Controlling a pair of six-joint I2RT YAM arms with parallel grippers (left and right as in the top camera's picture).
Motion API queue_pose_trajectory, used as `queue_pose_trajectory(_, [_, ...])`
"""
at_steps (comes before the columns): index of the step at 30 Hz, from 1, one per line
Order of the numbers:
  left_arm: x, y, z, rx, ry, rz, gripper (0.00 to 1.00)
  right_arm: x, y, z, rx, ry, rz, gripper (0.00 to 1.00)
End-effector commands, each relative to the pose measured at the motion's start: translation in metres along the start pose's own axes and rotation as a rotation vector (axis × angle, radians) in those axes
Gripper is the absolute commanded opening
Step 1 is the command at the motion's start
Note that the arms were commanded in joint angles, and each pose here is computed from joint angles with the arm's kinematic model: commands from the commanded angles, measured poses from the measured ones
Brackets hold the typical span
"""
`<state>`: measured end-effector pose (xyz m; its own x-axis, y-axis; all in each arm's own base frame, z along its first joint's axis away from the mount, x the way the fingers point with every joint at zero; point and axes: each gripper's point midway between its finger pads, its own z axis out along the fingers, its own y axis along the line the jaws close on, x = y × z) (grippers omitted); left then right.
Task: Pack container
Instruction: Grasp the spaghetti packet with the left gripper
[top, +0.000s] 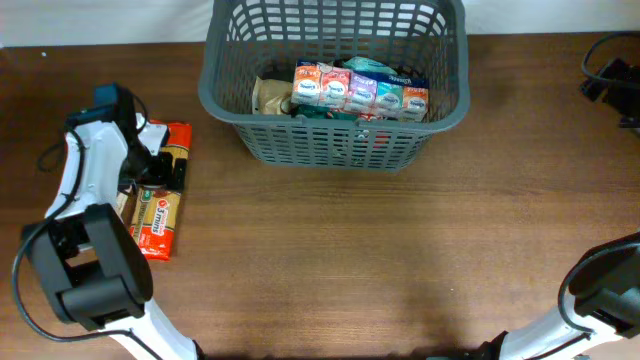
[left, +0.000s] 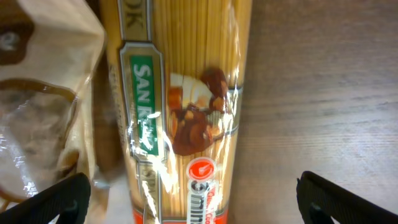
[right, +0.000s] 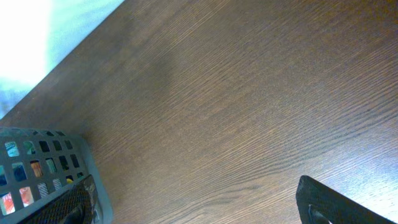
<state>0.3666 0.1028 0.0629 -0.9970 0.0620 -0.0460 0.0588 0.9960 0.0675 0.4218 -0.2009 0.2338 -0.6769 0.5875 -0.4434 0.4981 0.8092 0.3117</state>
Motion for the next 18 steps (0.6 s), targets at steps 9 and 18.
queue_pose_trajectory(9, [0.006,-0.003,0.049,0.01,0.028,-0.025,0.98,0.001,0.003,-0.002,-0.007,-0.003,0.004,0.99])
queue_pose_trajectory(18, [0.012,-0.003,0.072,0.025,0.078,-0.039,0.3,0.001,0.003,-0.002,-0.007,-0.003,0.004,0.99])
